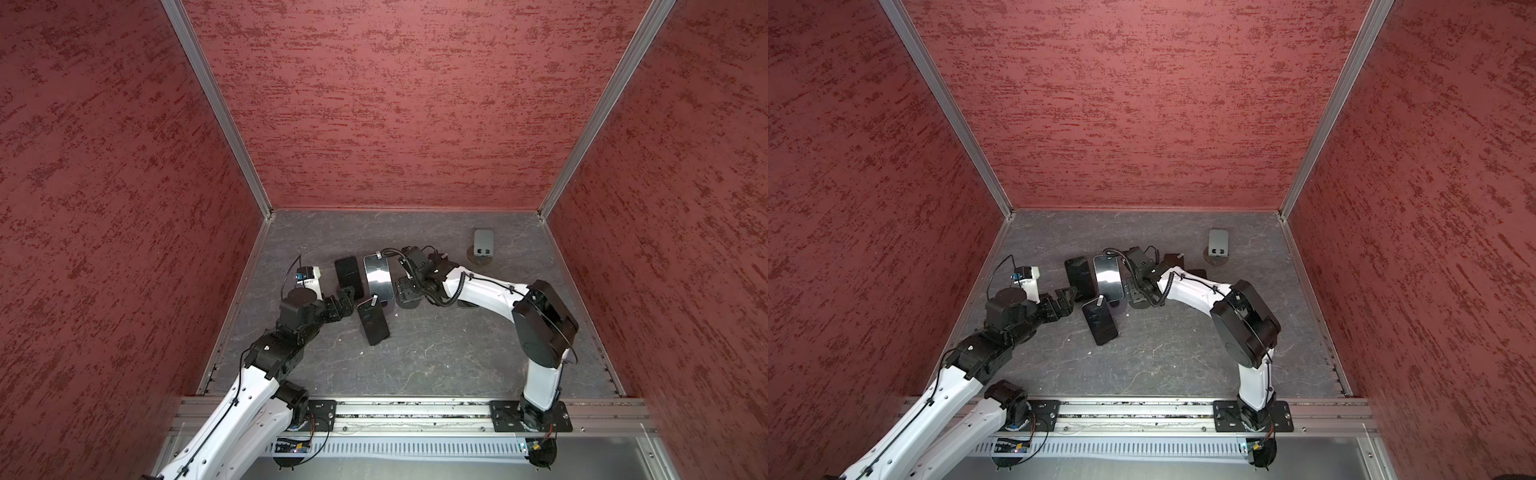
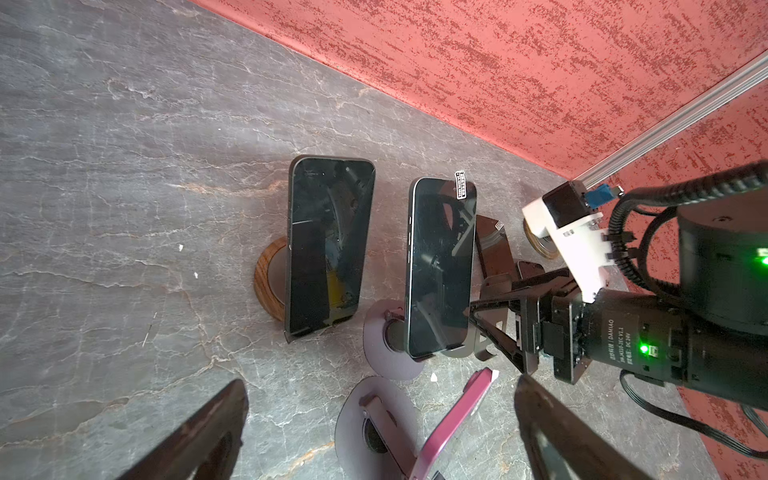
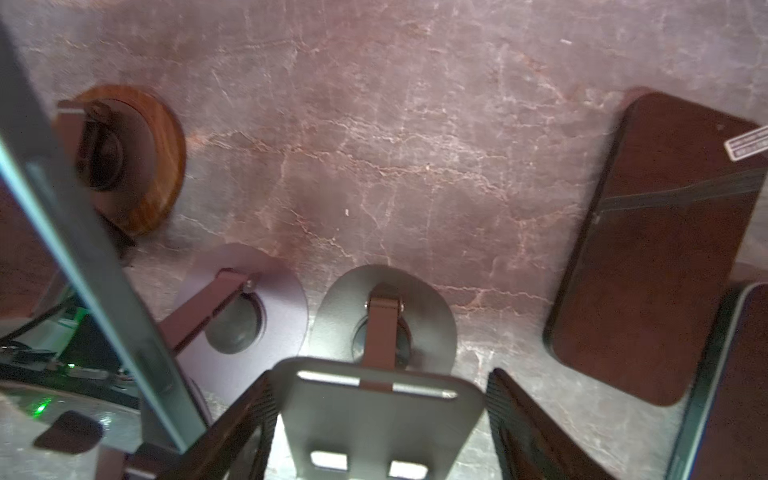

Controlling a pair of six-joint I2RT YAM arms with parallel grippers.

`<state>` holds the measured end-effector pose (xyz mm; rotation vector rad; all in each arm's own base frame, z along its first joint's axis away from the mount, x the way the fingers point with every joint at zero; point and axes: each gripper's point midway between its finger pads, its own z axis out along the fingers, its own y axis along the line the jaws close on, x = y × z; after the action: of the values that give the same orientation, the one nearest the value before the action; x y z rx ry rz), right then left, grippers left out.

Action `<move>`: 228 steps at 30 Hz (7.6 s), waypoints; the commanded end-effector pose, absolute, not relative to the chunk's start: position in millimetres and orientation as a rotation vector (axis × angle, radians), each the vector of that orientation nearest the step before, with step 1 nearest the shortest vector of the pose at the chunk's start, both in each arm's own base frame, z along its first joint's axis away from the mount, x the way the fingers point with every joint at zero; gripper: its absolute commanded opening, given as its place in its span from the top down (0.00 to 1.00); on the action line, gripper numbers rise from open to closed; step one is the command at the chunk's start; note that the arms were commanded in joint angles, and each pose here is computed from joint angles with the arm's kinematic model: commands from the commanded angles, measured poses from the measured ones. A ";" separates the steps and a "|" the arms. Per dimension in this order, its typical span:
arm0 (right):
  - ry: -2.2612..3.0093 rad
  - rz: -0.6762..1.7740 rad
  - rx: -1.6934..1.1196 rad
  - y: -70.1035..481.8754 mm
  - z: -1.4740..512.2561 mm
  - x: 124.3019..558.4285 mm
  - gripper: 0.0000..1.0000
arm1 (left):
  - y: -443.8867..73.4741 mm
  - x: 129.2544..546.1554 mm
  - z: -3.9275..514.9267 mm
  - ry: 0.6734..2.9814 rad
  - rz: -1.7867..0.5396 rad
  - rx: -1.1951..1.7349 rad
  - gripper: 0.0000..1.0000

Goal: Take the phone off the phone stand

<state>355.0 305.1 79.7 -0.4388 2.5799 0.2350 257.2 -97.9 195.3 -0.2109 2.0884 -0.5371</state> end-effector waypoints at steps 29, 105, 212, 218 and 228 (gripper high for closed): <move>2.407 0.166 -0.418 327.3 129.9 413.5 0.39 | -89.4 253.0 192.3 2.086 -0.499 -0.222 0.01; 2.312 0.376 -0.278 301.0 165.1 431.7 0.21 | -87.0 250.5 194.6 2.130 -0.467 -0.217 0.01; 2.192 0.463 -0.606 429.5 92.6 234.5 0.26 | -98.4 181.6 189.0 2.107 -0.728 -0.239 0.00; 2.176 0.475 -0.614 431.7 98.6 232.8 0.33 | -97.9 181.6 188.3 2.107 -0.724 -0.241 0.01; 2.111 0.516 -0.593 430.5 134.7 234.9 0.36 | -99.4 182.7 186.0 2.109 -0.729 -0.240 0.01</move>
<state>231.8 420.6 88.4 -0.6477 2.2062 0.4453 182.4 -98.7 185.7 -0.2414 2.1185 -0.7223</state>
